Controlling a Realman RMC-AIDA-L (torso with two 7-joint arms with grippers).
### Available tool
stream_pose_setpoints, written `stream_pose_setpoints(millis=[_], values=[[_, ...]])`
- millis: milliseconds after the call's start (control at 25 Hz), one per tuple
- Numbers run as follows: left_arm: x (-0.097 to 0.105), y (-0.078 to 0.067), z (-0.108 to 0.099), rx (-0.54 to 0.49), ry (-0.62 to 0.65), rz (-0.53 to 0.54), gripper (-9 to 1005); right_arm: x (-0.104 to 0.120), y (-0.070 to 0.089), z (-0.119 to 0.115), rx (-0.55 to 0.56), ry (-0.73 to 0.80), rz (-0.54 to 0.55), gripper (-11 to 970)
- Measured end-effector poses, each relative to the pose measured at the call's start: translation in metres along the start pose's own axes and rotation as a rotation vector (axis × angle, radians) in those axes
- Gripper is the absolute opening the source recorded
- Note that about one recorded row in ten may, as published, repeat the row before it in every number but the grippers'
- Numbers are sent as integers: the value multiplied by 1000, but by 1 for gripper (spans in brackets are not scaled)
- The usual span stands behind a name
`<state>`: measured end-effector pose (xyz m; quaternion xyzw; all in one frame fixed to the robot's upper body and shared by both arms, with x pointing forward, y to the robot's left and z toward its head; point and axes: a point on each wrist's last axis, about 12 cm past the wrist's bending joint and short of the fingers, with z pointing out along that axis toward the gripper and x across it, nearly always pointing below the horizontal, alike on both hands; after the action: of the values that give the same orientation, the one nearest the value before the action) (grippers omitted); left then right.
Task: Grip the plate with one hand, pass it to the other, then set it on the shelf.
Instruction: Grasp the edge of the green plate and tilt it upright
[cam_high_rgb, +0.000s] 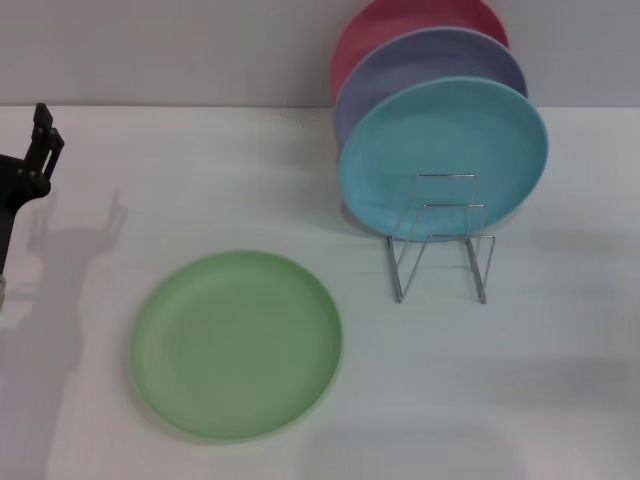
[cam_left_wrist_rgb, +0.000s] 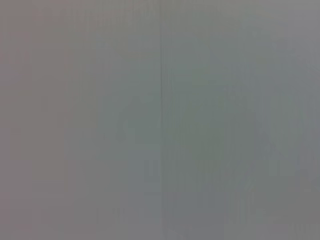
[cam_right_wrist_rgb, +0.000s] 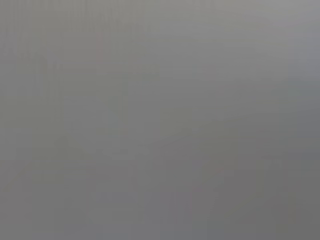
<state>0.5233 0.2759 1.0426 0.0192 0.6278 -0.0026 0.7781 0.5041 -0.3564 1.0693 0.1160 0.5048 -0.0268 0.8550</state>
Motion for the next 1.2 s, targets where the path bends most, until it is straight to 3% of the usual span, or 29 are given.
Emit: stream_pose_setpoints(millis=[360, 720, 1200], values=[[-5, 2, 1, 17, -24, -9, 832, 0, -1, -1, 17, -1, 4, 657], [2, 0, -5, 12, 4, -36, 831, 1, 0, -5, 15, 7, 14, 658], [-5, -1, 2, 41, -33, -33, 830, 1, 2, -8, 11, 4, 31, 658]])
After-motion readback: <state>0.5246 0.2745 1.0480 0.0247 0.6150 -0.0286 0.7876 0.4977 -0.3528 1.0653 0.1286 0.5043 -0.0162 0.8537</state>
